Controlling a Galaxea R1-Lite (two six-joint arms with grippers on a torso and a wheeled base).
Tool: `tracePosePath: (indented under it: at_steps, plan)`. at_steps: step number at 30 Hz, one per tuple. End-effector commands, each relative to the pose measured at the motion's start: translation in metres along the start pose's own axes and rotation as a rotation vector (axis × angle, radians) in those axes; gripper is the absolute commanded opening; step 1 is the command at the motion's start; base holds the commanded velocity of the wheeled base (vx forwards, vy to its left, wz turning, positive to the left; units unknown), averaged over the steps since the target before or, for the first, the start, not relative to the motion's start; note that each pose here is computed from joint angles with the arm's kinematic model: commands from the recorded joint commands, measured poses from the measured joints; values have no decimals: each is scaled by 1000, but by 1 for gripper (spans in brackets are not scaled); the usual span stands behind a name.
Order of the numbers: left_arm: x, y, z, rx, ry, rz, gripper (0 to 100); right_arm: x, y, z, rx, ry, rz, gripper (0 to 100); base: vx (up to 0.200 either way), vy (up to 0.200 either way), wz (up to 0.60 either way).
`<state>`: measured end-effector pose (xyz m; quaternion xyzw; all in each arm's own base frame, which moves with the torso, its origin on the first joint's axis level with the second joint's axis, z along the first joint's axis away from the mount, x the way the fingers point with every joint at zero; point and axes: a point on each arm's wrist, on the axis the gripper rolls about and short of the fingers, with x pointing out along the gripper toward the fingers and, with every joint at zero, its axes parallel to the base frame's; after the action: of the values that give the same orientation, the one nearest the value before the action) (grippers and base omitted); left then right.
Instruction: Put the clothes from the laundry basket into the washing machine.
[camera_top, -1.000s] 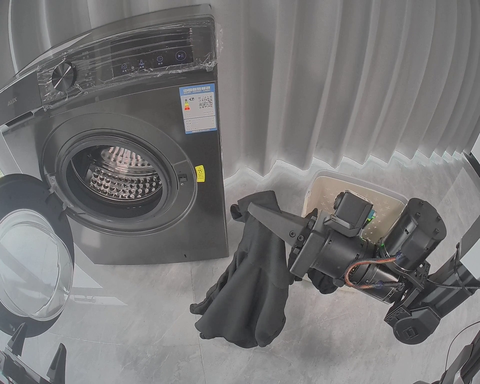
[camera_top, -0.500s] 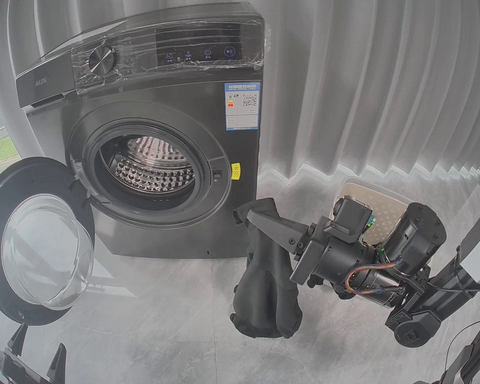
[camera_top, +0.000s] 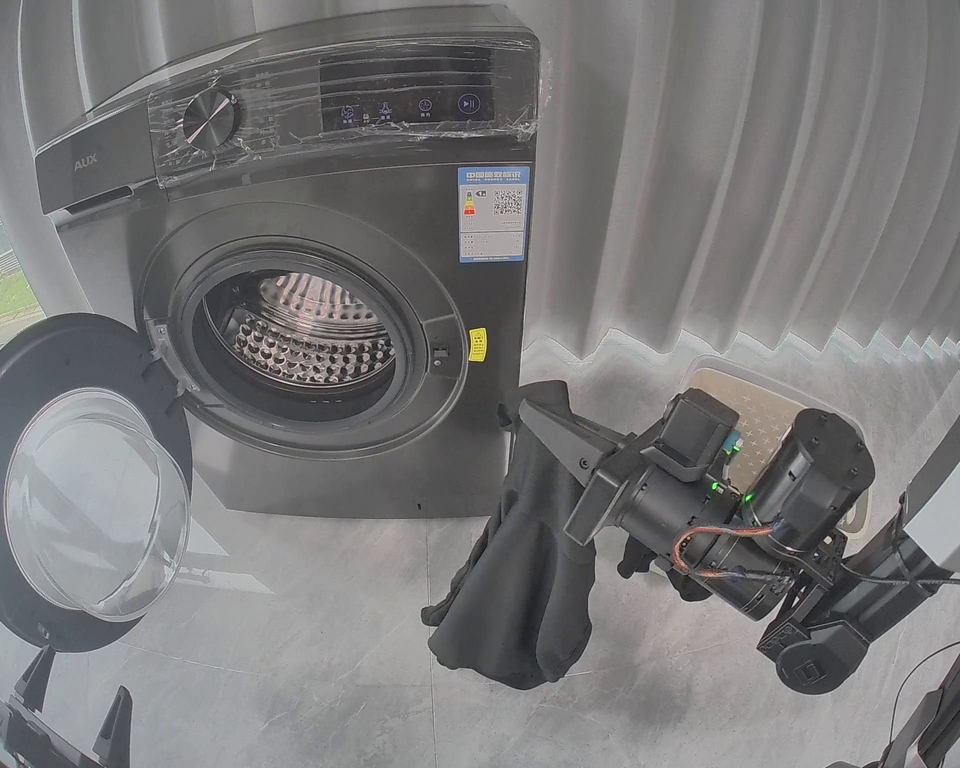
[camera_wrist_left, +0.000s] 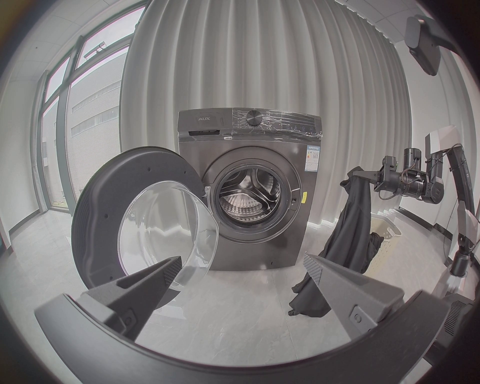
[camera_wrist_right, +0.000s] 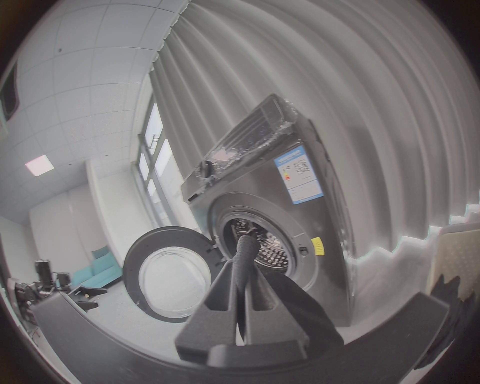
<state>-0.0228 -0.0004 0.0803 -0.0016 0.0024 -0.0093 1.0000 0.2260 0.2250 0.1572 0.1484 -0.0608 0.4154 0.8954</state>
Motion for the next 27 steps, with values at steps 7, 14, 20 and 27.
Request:
tracePosePath:
  at_steps: [7, 14, 20, 27]
  plan:
    - [0, 0, -5, 26, 0, -20, 100, 4, 13, -2, 6, 5, -70, 0, 0, 0, 0]
    - [0, -1, -5, 32, -4, -29, 100, 6, 15, 8, 8, -23, -76, 0, 0, 0, 0]
    - [-16, -2, 124, -64, -325, -87, 100, 7, 15, 9, 9, -27, -71, 0, 0, 0, 0]
    - [58, -7, 138, -13, -50, -286, 100, 11, 36, 12, 42, -41, 26, 0, 0, 0, 0]
